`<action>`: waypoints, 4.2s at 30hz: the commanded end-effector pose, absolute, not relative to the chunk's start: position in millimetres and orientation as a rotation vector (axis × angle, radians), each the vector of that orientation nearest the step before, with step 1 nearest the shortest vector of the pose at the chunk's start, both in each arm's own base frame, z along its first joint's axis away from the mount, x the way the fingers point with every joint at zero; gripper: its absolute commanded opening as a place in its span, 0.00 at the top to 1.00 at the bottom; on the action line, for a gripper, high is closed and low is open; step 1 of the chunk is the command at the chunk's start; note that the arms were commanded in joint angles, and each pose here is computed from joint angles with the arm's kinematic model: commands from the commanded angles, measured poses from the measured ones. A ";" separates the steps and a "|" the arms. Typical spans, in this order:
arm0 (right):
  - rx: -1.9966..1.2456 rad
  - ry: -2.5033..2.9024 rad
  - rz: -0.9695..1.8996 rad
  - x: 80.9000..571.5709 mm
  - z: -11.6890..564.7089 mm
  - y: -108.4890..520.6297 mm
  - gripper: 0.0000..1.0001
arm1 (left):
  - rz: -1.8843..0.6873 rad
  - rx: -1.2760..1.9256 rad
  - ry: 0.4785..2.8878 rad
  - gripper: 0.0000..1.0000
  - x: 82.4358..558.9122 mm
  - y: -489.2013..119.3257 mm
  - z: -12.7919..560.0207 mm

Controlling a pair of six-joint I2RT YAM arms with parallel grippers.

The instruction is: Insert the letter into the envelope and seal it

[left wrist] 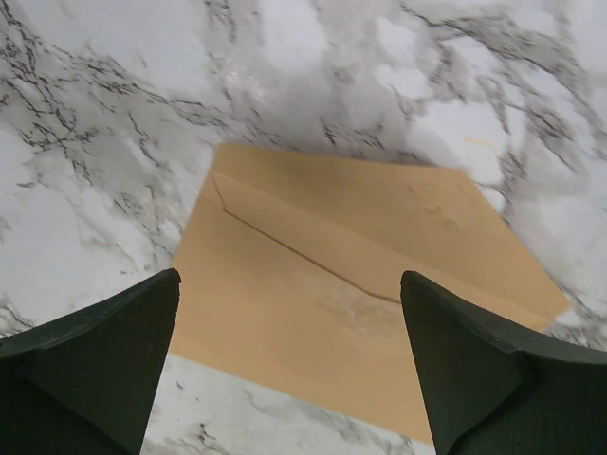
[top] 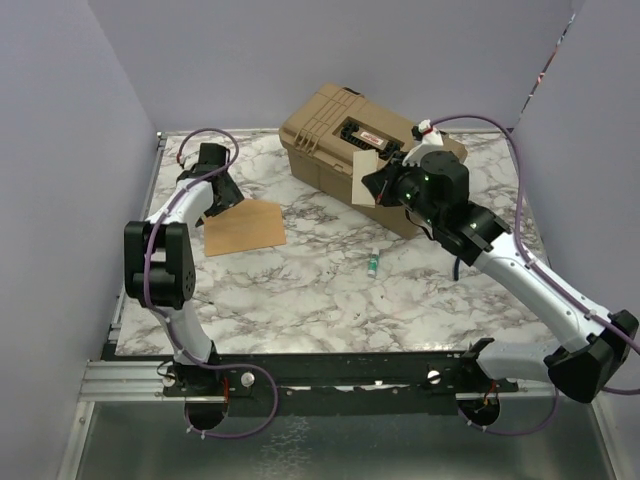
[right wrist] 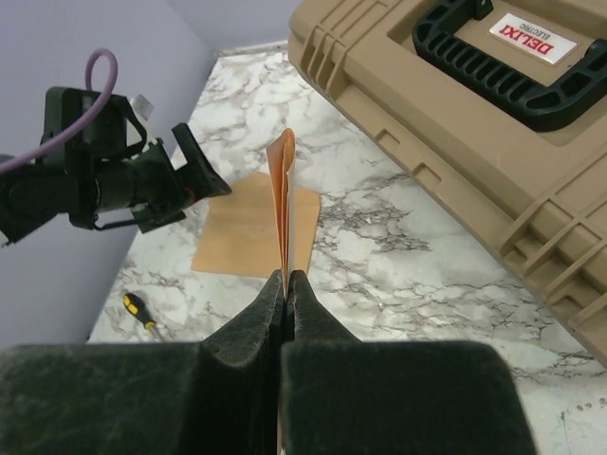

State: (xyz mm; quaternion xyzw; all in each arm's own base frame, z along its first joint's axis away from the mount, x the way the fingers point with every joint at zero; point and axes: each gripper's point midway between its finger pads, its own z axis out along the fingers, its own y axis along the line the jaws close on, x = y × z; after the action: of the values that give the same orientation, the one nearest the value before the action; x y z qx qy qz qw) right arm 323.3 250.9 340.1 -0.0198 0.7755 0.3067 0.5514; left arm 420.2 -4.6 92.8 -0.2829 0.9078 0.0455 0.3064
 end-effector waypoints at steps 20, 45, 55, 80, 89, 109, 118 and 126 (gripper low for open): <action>-0.183 1.830 0.684 359.1 333.9 278.6 1.00 | 0.253 -0.988 2.488 0.10 448.0 55.6 17.4; -0.527 2.003 0.807 337.2 260.9 320.0 1.00 | -0.273 -0.340 2.697 0.27 382.3 -99.5 4.9; -0.836 2.099 0.862 303.7 199.6 345.6 1.00 | -0.578 -0.057 2.693 0.27 339.1 -156.5 22.8; -0.725 2.499 1.107 295.0 88.9 387.4 1.00 | -0.539 -0.737 2.562 0.31 294.6 -103.2 54.3; -0.631 2.619 1.053 292.4 47.4 381.0 1.00 | -0.603 -0.763 2.673 0.49 263.6 -112.4 27.1; -0.597 2.681 0.969 285.5 6.0 378.0 1.00 | -0.440 -0.818 2.823 0.70 224.6 -96.2 -11.3; -0.632 2.678 1.090 269.8 13.9 399.0 1.00 | -0.439 -0.818 2.815 0.71 222.5 -95.2 -10.4; -0.682 2.676 1.095 261.9 16.3 404.1 1.00 | -0.482 -0.802 2.796 0.71 227.3 -99.7 -4.6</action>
State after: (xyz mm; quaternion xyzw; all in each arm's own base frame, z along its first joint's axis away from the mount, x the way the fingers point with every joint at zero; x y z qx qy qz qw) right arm 270.3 397.3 21.8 -0.2177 0.8995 0.3655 0.0997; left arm 264.4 -109.3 22.4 -0.2691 0.9280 -0.2069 0.1533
